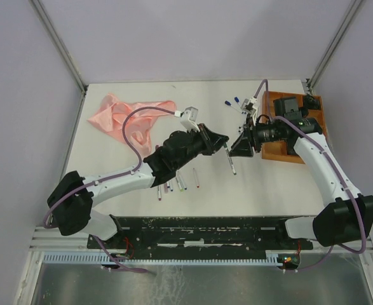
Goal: Open the pen caps
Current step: Open the pen cap from the pen.
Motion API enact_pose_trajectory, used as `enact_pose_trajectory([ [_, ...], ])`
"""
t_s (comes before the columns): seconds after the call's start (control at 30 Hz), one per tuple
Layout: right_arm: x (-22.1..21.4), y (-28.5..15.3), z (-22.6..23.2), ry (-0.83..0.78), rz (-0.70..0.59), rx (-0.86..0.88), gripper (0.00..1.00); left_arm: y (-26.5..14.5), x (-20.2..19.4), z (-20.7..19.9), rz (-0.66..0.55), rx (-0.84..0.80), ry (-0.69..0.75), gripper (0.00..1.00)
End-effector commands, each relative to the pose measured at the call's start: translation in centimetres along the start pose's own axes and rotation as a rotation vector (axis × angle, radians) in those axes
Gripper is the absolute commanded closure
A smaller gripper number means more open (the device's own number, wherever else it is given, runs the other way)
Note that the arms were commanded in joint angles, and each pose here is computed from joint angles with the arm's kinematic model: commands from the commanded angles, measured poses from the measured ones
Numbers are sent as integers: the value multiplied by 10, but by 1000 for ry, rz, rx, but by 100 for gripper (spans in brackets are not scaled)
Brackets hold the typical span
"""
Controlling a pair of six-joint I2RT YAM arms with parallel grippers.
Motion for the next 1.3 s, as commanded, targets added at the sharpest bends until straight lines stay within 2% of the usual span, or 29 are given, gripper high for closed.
enact_pose_trajectory([
  [0.0, 12, -2, 12, -127, -100, 89, 42, -25, 30, -14, -72, -285, 73, 97],
  [0.03, 12, -3, 15, -159, -110, 100, 38, -31, 33, -10, -76, -337, 87, 97],
  [0.1, 9, -6, 26, -238, -126, 156, 4, -46, 38, 0, -88, -454, 118, 97],
  [0.13, 5, -7, 32, -248, -137, 205, 1, -53, 41, 4, -101, -498, 120, 97],
  [0.23, -1, -5, 46, -244, -170, 336, 1, -71, 48, 13, -128, -610, 139, 97],
  [0.4, -8, 5, 49, -267, -121, 316, 1, -81, 52, 5, -101, -739, 260, 97],
  [0.57, -9, 16, 42, -246, -191, 318, 1, -88, 54, 3, -201, -787, 339, 97],
  [0.63, -8, 19, 38, -230, -182, 306, 1, -87, 53, 4, -232, -783, 349, 97],
  [0.73, -4, 27, 33, -203, -175, 309, 4, -82, 48, 2, -247, -787, 354, 97],
  [0.87, 3, 37, 39, -154, -165, 341, 13, -77, 41, -2, -244, -804, 347, 97],
  [1.27, -1, 45, 49, -126, -147, 387, 52, -68, 35, -1, -239, -743, 347, 97],
])
Point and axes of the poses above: each gripper's point midway between its finger pads, its own y axis out along the fingers, its own z axis along the line the jaws close on, x = y × z, the point moved 10 cm from there along -y, back along the fingers, and after that the axes turned 2 degrees about -y, right-handed, at the moved point
